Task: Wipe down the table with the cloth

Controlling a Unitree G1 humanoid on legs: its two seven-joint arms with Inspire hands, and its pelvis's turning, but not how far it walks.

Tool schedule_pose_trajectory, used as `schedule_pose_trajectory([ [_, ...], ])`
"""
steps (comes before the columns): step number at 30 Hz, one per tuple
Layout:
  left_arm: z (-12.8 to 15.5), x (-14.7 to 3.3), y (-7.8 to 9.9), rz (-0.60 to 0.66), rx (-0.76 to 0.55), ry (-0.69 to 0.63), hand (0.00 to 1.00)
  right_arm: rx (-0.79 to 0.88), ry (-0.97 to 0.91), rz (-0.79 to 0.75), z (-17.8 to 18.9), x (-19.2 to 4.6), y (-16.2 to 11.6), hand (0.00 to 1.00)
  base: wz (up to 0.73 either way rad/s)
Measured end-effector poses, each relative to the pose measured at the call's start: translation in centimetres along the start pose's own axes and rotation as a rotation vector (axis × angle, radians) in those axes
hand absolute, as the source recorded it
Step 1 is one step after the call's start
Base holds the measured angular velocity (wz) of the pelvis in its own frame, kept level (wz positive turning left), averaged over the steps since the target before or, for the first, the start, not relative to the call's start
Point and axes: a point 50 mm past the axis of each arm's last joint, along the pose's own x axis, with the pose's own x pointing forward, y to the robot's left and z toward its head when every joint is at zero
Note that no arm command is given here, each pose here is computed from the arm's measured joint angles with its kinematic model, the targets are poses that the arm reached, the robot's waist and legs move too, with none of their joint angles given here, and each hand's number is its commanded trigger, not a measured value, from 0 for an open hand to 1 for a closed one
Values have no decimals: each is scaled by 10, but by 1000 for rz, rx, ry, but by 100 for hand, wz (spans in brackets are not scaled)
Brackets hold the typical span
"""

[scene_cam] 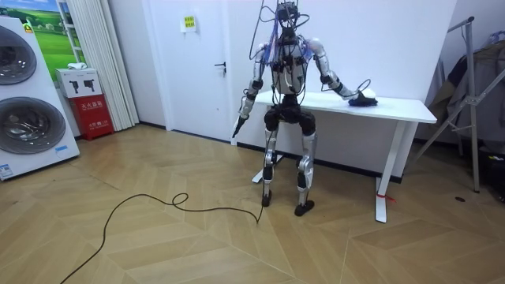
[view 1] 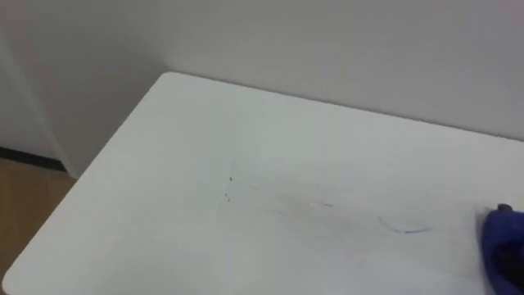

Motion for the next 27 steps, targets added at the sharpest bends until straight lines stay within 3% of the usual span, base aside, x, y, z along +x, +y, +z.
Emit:
schedule_pose_trajectory([
  [1,2,0,-4,-12,9,-5,0,-18,-45,15,14,-1,5,100,-85],
  [2,5,-1,-11,-33,31,-10,0,-47,-167,67,50,-7,19,100,-78],
  [4,11,0,-23,-71,77,-1,0,-107,-514,222,142,-39,54,100,-54],
  [6,16,0,-32,-101,122,-6,0,-148,-758,301,206,-69,70,100,10],
  [9,18,-2,-38,-117,128,-4,0,-182,-995,355,263,-97,70,100,49],
  [11,2,-3,-33,-108,126,44,0,-183,-1016,366,270,-100,70,100,51],
  [14,-26,-8,-28,-105,125,124,0,-224,-920,415,237,-91,82,100,55],
  [17,-40,-13,-28,-106,99,157,0,-135,-851,431,192,-89,89,100,28],
  [21,-33,-7,-10,-34,45,119,0,14,-688,334,126,-84,79,100,1],
  [24,-20,-3,4,34,22,64,0,34,-536,201,74,-73,59,100,-21],
  [27,-9,-2,7,50,-1,22,0,27,-384,115,33,-60,42,100,-9],
])
